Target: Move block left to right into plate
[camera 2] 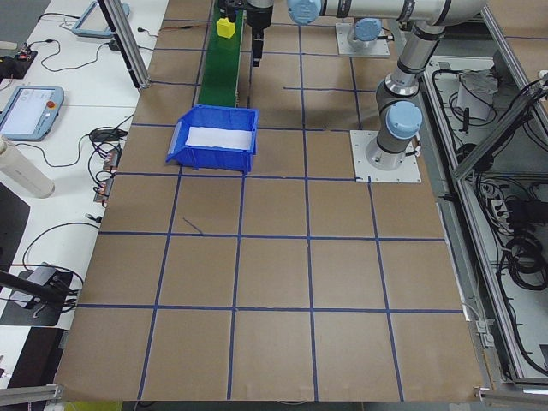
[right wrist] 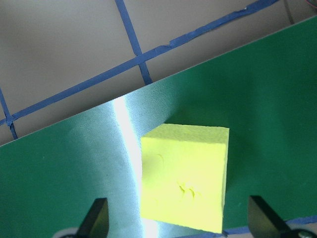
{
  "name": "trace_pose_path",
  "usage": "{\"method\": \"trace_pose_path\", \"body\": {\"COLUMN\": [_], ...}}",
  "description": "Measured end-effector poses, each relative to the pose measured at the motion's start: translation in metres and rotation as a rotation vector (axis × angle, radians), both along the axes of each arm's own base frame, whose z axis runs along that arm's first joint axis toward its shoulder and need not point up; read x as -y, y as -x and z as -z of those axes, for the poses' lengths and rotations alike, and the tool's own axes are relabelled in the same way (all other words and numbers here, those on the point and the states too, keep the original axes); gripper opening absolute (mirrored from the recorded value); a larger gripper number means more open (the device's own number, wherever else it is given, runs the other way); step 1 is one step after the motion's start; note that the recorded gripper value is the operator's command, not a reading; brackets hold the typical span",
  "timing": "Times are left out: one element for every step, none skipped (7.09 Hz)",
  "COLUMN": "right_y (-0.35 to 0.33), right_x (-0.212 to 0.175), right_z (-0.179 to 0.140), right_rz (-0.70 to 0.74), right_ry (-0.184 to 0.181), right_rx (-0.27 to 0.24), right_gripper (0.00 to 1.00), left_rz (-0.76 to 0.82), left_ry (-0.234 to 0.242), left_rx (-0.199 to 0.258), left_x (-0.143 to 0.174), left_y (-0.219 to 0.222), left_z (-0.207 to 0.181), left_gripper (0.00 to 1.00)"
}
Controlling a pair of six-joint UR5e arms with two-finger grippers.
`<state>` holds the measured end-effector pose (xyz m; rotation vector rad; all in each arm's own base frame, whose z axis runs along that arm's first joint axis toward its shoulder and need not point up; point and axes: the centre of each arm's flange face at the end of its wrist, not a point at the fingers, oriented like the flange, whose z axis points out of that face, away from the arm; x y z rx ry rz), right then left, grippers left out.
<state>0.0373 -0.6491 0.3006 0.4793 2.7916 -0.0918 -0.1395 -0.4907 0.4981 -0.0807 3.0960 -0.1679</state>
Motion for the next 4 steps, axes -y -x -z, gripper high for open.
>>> {"method": "trace_pose_path", "body": {"right_y": [0.001, 0.004, 0.007, 0.011], "right_x": [0.005, 0.008, 0.009, 0.008], "right_z": [0.011, 0.025, 0.033, 0.036], "right_rz": [-0.021, -0.058, -0.094, -0.127], "right_ry": [0.003, 0.001, 0.0, -0.001], "right_rx": [0.0, -0.018, -0.048, -0.086], "right_gripper": [0.96, 0.83, 0.58, 0.4], "left_rz": [-0.001, -0.001, -0.001, -0.001], "left_ry": [0.001, 0.001, 0.0, -0.002], "left_rx": [0.001, 0.002, 0.003, 0.003], "left_x": [0.0, 0.0, 0.0, 0.0], "left_y": [-0.001, -0.001, -0.001, -0.001], "left_z": [-0.001, -0.001, 0.0, 0.0], "left_gripper": [1.0, 1.0, 1.0, 1.0]}}
